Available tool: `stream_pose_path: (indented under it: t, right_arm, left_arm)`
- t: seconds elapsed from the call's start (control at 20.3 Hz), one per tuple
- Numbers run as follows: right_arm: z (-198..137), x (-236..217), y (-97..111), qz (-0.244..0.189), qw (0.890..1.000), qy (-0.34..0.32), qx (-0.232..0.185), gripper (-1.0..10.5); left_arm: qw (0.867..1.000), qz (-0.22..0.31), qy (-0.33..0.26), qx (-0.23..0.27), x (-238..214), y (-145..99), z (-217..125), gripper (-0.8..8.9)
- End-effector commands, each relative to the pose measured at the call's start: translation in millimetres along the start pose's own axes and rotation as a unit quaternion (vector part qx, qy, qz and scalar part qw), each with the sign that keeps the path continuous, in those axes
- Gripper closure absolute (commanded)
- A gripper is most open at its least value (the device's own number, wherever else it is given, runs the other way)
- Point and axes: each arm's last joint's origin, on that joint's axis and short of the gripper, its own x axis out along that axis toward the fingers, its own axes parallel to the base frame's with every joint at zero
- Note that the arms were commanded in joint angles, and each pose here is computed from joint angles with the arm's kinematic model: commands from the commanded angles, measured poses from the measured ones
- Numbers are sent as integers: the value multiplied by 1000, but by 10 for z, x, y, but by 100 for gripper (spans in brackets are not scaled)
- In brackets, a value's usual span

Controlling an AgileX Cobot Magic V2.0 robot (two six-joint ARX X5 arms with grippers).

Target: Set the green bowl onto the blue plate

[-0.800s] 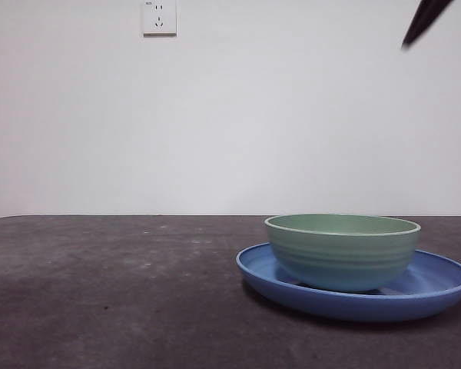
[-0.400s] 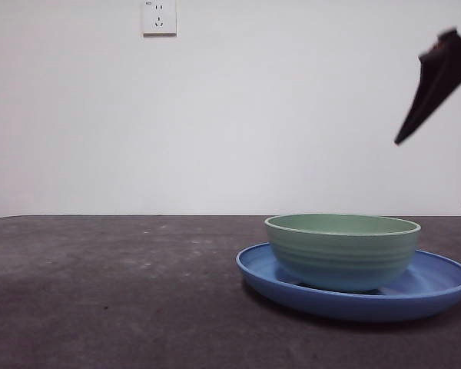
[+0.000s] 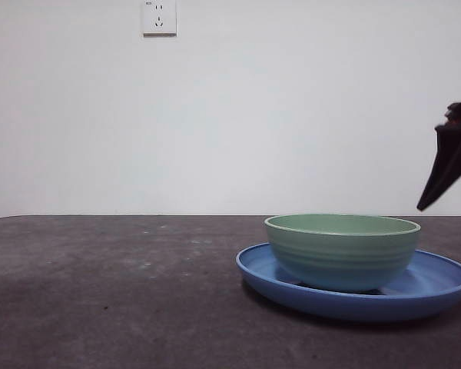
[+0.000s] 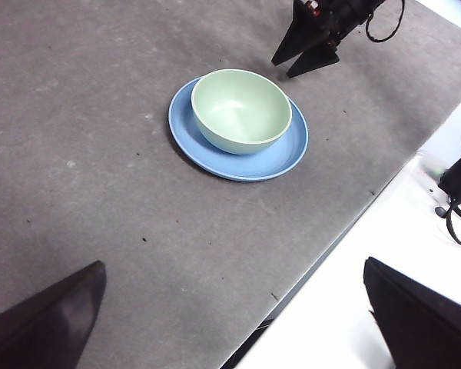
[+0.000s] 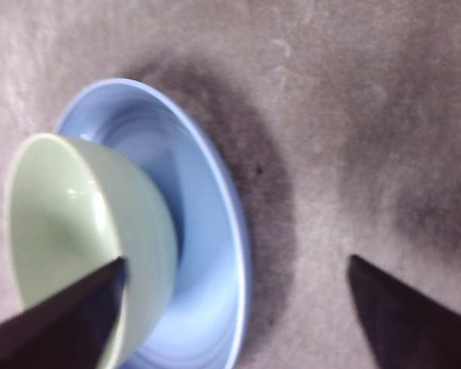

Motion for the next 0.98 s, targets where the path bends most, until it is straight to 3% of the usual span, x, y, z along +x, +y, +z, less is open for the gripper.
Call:
stream_pose_path:
  t: [0.05, 0.44, 0.59, 0.98]
  right_arm:
    - [51, 64, -32, 3, 1000, 5, -16, 571]
    - [70, 335, -31, 13, 999, 34, -41, 695]
    - [52, 465, -30, 1, 997, 54, -47, 707]
    - [30, 556, -1, -32, 995, 68, -65, 911]
  left_arm:
    - [1000, -2, -13, 4, -29, -12, 46, 251]
    - [1000, -2, -13, 4, -29, -12, 47, 251]
    - [1000, -2, -13, 4, -29, -12, 47, 251]
    - [1000, -2, -13, 4, -29, -12, 47, 251]
